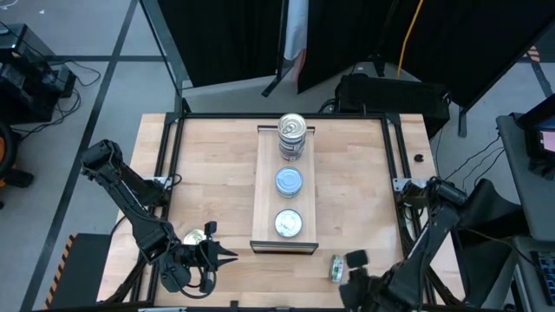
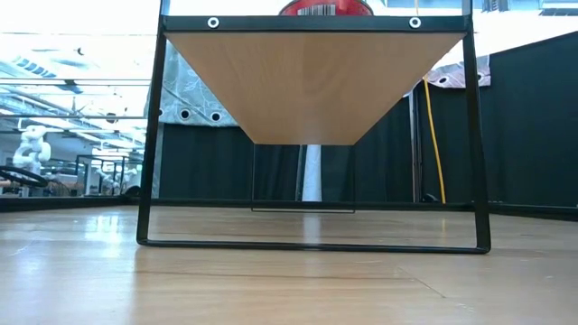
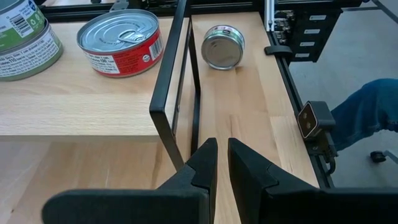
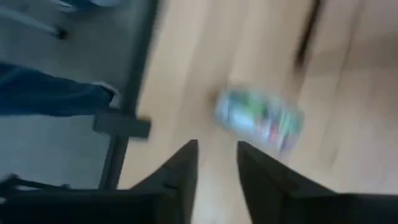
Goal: Stack canned seafood by type on shelf
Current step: Stack the green white tuna can on top of the stacked green white tuna can on the shelf
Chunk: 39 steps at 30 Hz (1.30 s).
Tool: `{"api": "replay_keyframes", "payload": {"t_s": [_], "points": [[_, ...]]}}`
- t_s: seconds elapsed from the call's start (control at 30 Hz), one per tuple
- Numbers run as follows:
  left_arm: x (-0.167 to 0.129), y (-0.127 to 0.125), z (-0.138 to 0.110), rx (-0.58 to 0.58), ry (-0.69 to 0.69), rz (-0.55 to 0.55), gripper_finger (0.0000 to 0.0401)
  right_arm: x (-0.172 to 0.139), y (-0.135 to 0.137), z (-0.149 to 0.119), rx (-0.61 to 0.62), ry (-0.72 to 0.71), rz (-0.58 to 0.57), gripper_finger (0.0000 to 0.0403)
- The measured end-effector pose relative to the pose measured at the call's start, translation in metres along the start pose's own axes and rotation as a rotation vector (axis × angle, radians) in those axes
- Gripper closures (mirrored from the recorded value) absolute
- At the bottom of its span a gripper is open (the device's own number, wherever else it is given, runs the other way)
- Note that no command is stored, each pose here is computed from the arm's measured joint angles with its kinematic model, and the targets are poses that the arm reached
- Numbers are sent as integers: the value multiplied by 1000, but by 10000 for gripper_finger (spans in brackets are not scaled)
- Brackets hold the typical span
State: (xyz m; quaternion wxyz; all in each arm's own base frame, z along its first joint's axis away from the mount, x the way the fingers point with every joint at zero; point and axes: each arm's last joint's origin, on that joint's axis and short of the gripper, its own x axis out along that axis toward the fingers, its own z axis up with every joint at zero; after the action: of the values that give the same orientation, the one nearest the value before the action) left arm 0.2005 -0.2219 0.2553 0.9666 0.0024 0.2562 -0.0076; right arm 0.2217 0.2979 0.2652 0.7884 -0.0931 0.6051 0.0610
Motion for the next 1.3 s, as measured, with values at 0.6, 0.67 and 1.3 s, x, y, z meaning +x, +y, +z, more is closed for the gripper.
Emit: {"api": "replay_keyframes", "payload": {"t_s": [0.6, 0.67, 1.3], "points": [[2, 8, 6, -11, -21, 45, 359, 22, -28, 32, -656, 48, 43, 97], [2, 9, 6, 2, -22, 47, 359, 28, -31, 34, -709, 67, 38, 98], [6, 16, 6, 24, 7, 84, 359, 81, -39, 40, -872, 284, 68, 124]]}}
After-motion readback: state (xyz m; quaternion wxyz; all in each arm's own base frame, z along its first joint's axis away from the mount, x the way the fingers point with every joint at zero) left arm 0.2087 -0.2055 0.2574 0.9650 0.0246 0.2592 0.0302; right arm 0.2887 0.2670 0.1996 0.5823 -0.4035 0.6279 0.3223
